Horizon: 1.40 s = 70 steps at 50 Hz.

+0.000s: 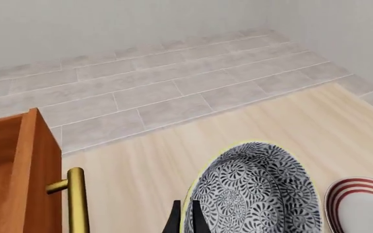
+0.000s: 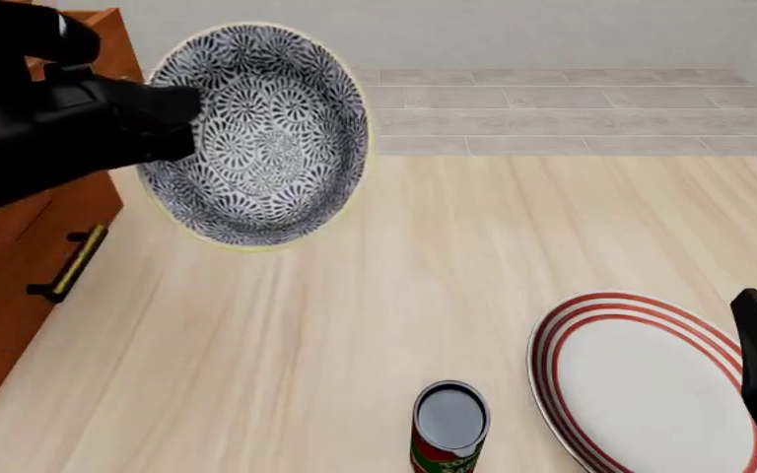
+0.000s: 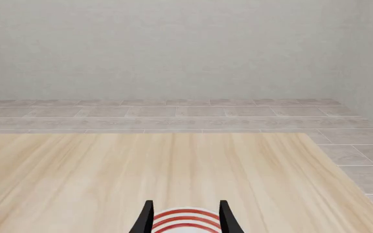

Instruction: Put the bowl on top of the cabinet.

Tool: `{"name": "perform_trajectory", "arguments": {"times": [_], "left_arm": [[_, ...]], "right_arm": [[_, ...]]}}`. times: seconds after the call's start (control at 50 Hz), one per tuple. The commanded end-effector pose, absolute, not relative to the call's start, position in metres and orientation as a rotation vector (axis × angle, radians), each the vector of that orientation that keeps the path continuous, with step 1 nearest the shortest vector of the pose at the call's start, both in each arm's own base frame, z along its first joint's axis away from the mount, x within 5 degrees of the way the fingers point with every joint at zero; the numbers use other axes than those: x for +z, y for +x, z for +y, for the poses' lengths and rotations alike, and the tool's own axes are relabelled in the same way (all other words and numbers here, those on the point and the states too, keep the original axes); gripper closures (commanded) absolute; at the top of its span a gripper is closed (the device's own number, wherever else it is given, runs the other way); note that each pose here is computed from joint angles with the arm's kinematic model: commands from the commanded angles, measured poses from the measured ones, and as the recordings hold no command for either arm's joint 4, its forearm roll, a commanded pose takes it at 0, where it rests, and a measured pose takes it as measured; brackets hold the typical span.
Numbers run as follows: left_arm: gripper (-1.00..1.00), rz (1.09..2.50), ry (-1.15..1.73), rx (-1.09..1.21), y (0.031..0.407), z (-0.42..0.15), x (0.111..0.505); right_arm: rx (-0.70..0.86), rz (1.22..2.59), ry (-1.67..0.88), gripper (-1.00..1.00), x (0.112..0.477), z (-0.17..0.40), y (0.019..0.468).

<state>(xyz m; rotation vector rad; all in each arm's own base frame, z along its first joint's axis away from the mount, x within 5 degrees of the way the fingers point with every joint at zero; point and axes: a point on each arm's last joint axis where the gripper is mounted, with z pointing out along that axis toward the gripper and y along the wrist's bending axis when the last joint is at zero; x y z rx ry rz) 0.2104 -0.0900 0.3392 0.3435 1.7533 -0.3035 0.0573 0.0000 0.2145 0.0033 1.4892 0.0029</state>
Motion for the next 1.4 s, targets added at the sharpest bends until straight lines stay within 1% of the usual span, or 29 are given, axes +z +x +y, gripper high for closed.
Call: {"name": "perform_trajectory", "arguments": {"times": [0.02,0.66,1.06,1.4], "left_arm": [[1.0,1.675,0.315,-0.284,0.201,-0.079,0.37],[1.0,1.533,0.263,-0.303,0.164,-0.062,0.435],[1.0,1.469,0.184,-0.351,0.145,-0.051,0.462],[1.0,1.357,0.098,-0.291,0.125,-0.031,0.488]], "right_arm": [[0.003,1.489,0.003,-1.0,0.214,0.0,0.057],[0.003,1.489,0.003,-1.0,0.214,0.0,0.057],[0.003,1.489,0.003,-1.0,0.214,0.0,0.057],[0.003,1.489,0.003,-1.0,0.214,0.0,0.057]]}}
